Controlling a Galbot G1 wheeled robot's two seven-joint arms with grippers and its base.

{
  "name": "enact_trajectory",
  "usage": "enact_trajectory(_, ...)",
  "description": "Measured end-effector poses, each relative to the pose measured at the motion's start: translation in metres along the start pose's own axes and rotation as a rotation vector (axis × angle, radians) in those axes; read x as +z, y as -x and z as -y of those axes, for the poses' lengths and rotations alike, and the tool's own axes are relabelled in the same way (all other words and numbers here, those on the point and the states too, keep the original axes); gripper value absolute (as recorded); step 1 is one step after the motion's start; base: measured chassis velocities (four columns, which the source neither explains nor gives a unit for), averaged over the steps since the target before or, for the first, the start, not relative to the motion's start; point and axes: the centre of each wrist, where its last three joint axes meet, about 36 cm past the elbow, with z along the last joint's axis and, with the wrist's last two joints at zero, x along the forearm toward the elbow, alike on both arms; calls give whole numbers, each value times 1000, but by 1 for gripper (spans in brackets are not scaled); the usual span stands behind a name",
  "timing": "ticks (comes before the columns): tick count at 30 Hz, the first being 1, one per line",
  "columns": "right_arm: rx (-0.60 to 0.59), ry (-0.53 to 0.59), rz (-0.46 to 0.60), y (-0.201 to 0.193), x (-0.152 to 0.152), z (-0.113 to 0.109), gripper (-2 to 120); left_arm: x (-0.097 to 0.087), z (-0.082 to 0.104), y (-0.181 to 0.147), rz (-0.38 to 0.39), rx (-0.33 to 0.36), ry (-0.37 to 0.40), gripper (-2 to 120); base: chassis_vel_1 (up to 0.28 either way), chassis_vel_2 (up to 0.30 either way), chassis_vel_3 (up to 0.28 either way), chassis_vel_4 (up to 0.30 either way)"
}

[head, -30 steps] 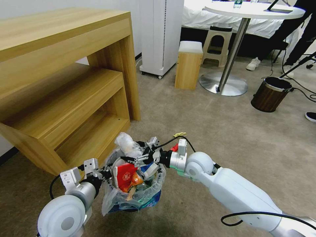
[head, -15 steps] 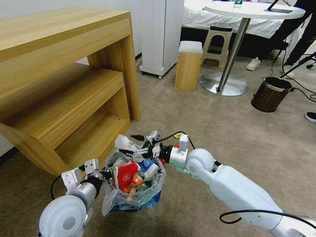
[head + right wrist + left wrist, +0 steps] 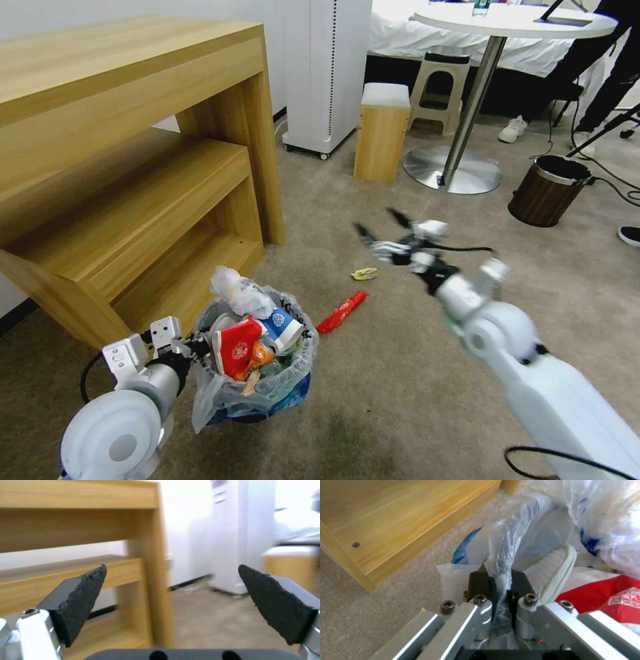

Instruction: Pick up the trash bin and place the garbage on the floor into it.

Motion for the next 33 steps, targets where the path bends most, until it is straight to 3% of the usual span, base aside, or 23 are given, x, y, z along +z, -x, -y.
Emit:
enact_trajectory(5,126,-40,10,-50,4,8,100,-2,-2,0,7,-5,1,3,0,0,0,0)
enact_trajectory(12,215,-82,-20,-87,21,12,100,-5,-2,-3,19,-4,0,3,0,0,0,0)
enact_trajectory(18,221,-60,-28,-90,31,5,100,-8,-7,-5,32,-25,8,3,0,0,0,0)
enact_trajectory(25,195,-45,-25,-84,39,-3,100,-29,-22,-11,86,-68,-27,3,0,0,0,0)
enact_trajectory(33,191,-41,-22,-82,46,-4,100,-28,-23,-11,83,-71,-33,3,-30,31,26,-34)
